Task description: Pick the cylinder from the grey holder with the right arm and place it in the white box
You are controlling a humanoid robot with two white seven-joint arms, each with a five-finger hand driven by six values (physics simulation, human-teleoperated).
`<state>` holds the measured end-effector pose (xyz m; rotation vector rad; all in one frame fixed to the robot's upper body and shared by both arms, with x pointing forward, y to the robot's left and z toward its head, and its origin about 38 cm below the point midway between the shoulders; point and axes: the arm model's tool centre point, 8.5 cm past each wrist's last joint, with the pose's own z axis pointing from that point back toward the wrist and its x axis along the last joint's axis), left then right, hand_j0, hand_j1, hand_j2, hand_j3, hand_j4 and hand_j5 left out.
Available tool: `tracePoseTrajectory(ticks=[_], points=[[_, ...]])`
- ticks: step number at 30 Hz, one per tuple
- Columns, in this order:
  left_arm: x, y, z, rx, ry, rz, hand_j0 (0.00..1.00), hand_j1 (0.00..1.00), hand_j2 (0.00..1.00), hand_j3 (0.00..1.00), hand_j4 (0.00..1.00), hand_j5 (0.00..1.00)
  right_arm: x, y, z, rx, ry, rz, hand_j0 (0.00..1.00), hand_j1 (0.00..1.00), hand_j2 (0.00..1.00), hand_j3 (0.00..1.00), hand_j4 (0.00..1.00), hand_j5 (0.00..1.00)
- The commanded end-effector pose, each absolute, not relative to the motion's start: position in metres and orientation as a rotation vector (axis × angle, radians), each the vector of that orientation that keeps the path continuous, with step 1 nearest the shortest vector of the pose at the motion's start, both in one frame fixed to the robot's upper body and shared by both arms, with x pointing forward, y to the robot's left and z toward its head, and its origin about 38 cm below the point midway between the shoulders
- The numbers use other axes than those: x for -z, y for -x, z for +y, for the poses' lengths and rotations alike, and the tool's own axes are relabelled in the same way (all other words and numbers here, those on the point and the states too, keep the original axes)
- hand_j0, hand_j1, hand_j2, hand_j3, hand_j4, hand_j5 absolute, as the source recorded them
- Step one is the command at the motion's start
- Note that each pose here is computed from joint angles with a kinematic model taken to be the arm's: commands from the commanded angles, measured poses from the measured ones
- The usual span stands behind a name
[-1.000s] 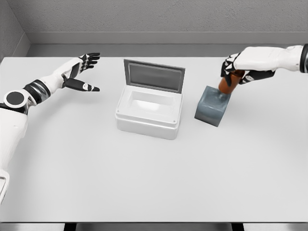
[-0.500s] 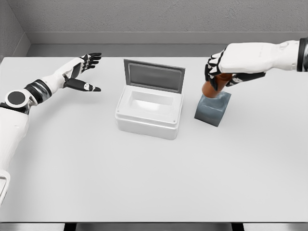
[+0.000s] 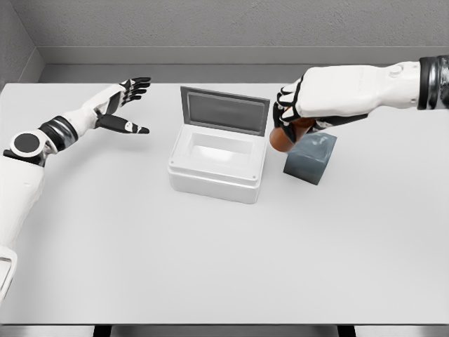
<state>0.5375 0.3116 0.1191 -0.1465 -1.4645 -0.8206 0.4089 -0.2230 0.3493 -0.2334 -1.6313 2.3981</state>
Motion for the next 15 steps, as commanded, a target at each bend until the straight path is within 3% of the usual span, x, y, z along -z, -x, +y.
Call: tracePoseTrajectory(ticks=[1,15], points=[[-0.120,-0.538,0.311,0.813,0.151,-1.471,1.00,1.00,1.00,1.00,1.00,1.00,-0.350,-0.408,-0.211,-2.405,0.205,-1.662,0.34,0.34,0.34,0.34,0.34,0.34],[-0.120,-0.538,0.312,0.812,0.150,-1.469,1.00,1.00,1.00,1.00,1.00,1.00,-0.334,-0.405,-0.176,-2.460,0.090,-1.677,0.34,0.34,0.34,0.34,0.34,0.34]])
